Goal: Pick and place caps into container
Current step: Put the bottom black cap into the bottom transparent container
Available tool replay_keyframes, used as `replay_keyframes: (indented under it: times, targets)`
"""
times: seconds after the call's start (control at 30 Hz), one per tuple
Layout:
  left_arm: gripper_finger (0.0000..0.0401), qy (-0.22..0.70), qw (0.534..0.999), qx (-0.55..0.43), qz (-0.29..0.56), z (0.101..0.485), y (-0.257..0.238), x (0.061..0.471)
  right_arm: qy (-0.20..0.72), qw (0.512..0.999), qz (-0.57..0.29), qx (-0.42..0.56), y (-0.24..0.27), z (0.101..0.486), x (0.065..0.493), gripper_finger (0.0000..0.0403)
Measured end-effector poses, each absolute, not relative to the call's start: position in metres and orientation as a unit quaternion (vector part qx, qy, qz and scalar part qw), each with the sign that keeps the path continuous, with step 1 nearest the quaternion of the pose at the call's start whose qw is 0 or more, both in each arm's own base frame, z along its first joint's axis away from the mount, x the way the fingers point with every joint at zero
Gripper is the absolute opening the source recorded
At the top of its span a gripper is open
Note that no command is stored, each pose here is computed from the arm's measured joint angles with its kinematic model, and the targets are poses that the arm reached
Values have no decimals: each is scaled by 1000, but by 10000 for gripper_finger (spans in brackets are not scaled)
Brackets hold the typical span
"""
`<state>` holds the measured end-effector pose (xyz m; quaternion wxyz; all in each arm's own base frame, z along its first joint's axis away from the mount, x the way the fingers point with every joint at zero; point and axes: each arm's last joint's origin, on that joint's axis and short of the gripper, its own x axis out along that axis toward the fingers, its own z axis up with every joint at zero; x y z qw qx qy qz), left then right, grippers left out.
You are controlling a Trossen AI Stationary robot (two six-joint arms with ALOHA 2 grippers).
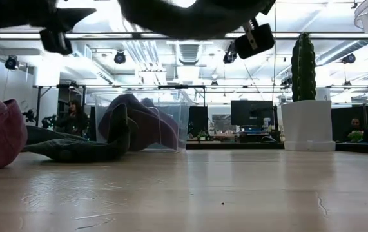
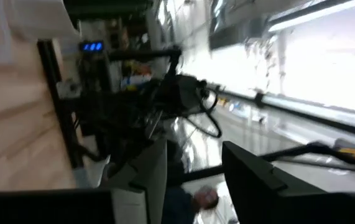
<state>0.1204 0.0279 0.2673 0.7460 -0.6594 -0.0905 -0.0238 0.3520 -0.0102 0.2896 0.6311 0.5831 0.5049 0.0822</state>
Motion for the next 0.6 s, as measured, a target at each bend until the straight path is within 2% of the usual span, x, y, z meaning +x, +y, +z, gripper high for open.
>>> replay_keyframes:
  times: [0.23,0.43,0.6]
  targets:
    - [153,27,767,-641,-9,296,33,156,512,616,107,589,-8,291,352,13]
    - [153,125,762,-635,-1,309,37,187,514,607,130,591,-7,295,352,13]
    - [153,164,756,-633,-44,320,38,211,505,617,147,586,-7,305,354,13]
